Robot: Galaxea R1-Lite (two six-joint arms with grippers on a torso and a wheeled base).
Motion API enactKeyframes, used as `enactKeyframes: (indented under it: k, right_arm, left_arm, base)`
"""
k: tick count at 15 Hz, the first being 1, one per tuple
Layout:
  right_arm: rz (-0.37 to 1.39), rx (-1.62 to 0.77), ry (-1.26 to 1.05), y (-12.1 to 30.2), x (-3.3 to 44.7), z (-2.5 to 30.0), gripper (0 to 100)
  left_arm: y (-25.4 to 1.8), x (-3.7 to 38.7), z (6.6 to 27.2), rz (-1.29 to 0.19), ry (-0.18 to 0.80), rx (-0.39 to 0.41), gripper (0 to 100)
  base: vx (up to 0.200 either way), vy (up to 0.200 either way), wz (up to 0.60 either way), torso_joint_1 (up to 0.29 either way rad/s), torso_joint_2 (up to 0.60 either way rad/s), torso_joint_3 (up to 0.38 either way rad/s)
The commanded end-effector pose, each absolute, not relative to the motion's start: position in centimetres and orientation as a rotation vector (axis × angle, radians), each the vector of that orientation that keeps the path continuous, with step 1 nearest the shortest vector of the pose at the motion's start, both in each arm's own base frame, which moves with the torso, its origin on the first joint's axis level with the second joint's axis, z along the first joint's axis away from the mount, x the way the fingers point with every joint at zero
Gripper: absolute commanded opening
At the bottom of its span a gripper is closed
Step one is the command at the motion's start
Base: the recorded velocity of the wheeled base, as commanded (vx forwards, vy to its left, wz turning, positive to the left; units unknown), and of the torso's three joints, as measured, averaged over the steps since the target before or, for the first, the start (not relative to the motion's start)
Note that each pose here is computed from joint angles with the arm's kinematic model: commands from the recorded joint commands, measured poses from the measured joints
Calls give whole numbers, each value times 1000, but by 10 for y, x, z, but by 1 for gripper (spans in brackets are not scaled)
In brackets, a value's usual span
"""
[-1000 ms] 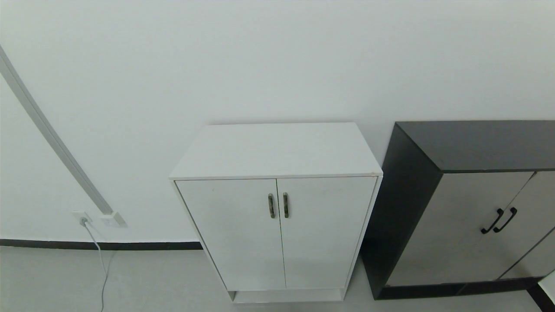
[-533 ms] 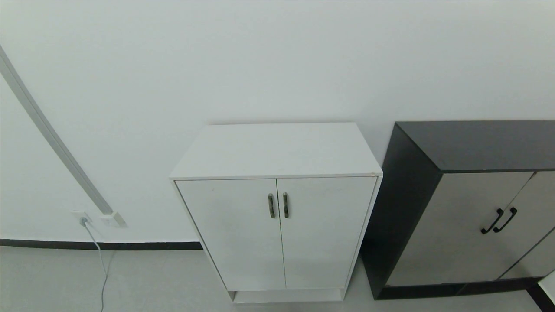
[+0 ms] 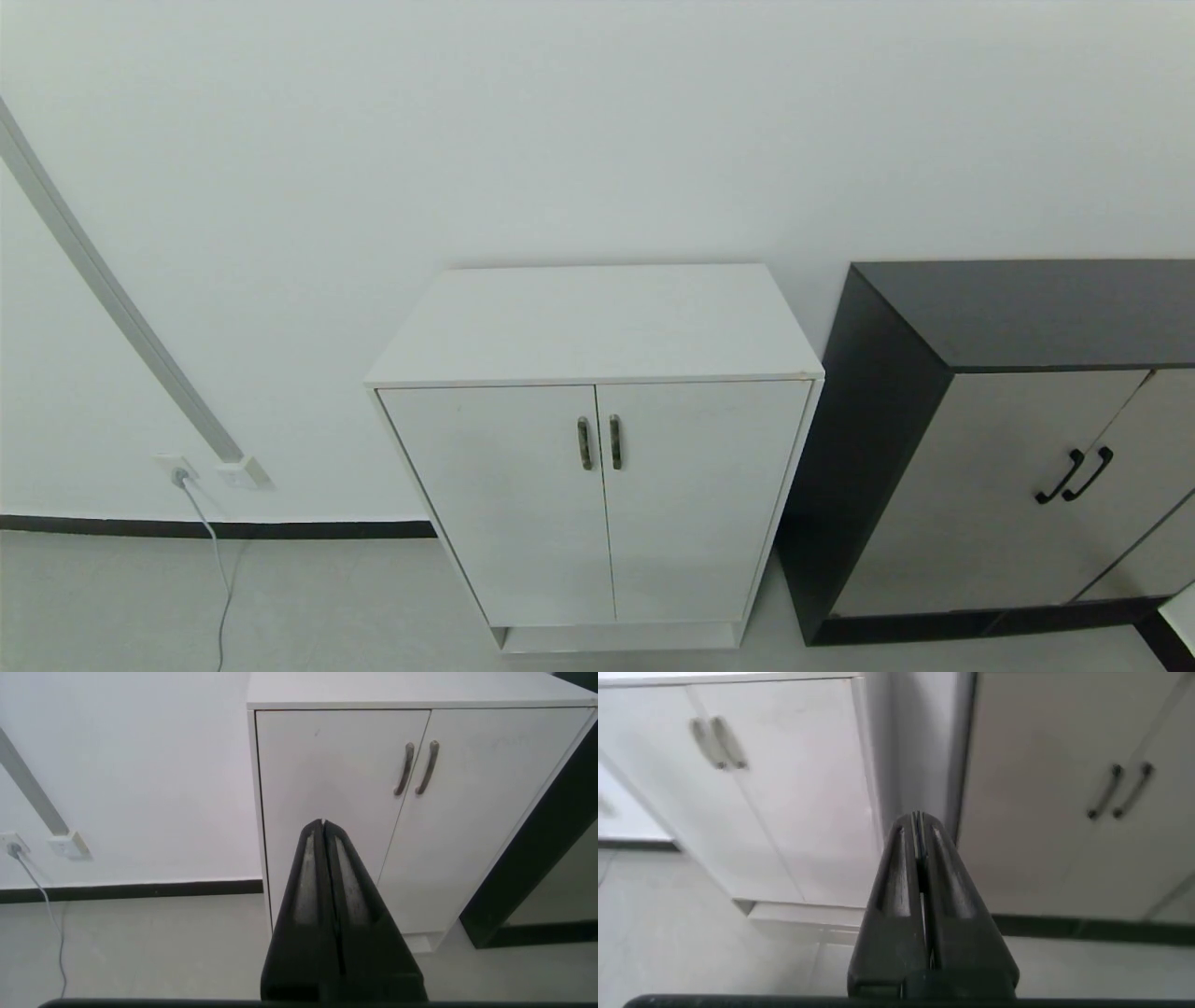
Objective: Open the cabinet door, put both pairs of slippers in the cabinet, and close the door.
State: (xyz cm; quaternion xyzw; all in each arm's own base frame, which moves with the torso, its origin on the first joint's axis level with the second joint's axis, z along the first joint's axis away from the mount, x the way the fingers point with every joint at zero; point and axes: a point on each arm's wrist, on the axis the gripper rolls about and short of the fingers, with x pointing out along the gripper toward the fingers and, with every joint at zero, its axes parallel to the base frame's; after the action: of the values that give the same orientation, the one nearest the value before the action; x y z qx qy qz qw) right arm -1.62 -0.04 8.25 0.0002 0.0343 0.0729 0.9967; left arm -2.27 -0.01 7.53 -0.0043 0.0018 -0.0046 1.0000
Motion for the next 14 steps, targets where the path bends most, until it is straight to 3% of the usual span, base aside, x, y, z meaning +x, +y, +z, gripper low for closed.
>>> enactKeyframes:
  k: [1, 7, 14]
  right_arm:
    - [158, -15, 70, 0, -16, 83, 0]
    - [171, -56, 97, 0, -15, 77, 0]
    - [-13, -13, 58, 1, -19, 76, 0]
  left_arm:
    - [0, -23, 75, -9, 3, -9, 0]
    - [0, -23, 75, -9, 5, -9, 0]
    - [0, -23, 75, -9, 5, -8, 0]
  base:
    - [0, 0, 0, 0, 0, 0]
    - [0, 0, 0, 0, 0, 0]
    - [0, 0, 0, 0, 0, 0]
